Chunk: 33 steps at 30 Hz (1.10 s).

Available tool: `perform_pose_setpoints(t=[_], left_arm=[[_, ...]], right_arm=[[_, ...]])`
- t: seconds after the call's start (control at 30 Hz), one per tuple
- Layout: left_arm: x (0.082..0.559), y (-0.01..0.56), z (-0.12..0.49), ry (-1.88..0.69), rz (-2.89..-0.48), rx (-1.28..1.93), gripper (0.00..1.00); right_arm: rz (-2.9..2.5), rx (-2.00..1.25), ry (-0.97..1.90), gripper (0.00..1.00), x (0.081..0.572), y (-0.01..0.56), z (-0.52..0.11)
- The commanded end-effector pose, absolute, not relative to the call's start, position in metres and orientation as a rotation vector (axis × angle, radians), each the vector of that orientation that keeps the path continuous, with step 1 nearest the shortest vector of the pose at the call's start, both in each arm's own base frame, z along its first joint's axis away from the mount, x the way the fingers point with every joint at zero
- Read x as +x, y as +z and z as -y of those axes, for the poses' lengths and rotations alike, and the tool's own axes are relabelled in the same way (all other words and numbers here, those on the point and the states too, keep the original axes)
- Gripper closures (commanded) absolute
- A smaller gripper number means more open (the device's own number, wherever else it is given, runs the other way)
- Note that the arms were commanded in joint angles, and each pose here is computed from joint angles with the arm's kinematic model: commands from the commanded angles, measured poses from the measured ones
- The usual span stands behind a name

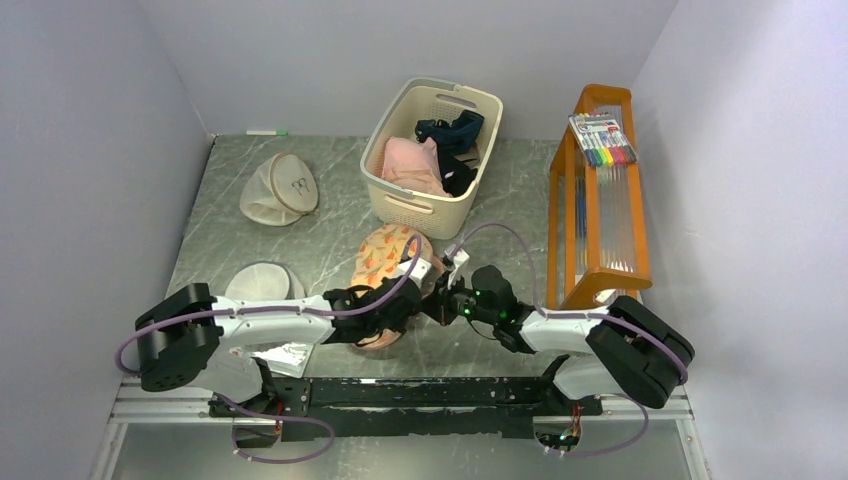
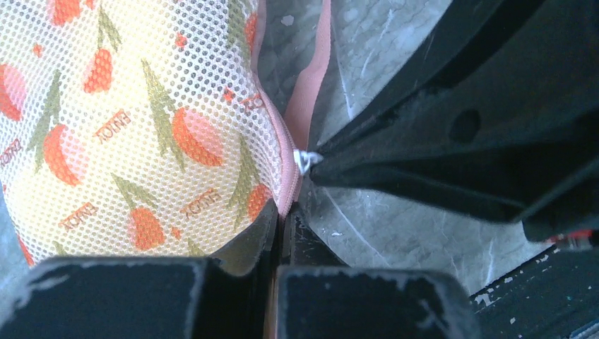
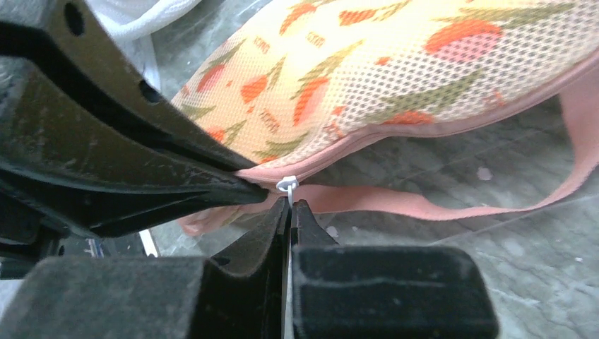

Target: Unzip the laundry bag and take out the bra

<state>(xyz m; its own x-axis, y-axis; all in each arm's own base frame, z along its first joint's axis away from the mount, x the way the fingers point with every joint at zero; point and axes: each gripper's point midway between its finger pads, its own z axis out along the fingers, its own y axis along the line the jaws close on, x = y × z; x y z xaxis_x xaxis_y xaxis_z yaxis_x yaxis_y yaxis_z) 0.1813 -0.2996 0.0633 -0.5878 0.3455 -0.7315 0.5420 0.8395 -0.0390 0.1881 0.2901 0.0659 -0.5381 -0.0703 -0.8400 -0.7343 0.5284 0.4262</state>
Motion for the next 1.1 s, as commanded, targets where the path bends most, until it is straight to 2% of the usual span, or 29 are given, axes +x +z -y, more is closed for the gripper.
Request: perform_pose_setpoints(t=[0.0, 0.23, 0.5, 0.57, 0.67, 0.73, 0.87, 1.07], left_arm=[[0.176, 0.061, 0.283, -0.296, -2.267, 0.636, 0.93], [0.165, 0.052, 0.267, -0.308, -2.302, 0.623, 0.93], [0.170, 0.049, 0.246, -0.190, -2.316, 0.575, 0.93], [0.171, 0.054, 0.250, -0.206, -2.302, 0.582, 0.84], [0.171, 0.072, 0.264, -0.287, -2.263, 0.614, 0.57], [0.171, 0.089, 0.280, -0.376, -2.213, 0.646, 0.46], [0.182, 0.127, 0.306, -0.464, -2.098, 0.657, 0.36], [0.212, 0.137, 0.336, -0.350, -2.012, 0.721, 0.33]], right_arm=[[-1.966, -0.547, 0.943, 1.00, 0.209, 0.067, -0.273], [-2.061, -0.322, 0.830, 1.00, 0.247, 0.053, -0.228], [-2.054, -0.304, 0.776, 1.00, 0.254, 0.054, -0.214], [-2.030, -0.344, 0.821, 1.00, 0.249, 0.059, -0.219], [-1.983, -0.403, 0.914, 1.00, 0.239, 0.066, -0.230], [-1.949, -0.438, 0.958, 1.00, 0.232, 0.070, -0.237], [-1.914, -0.476, 1.005, 1.00, 0.226, 0.075, -0.244], [-1.861, -0.536, 1.064, 1.00, 0.215, 0.083, -0.255]])
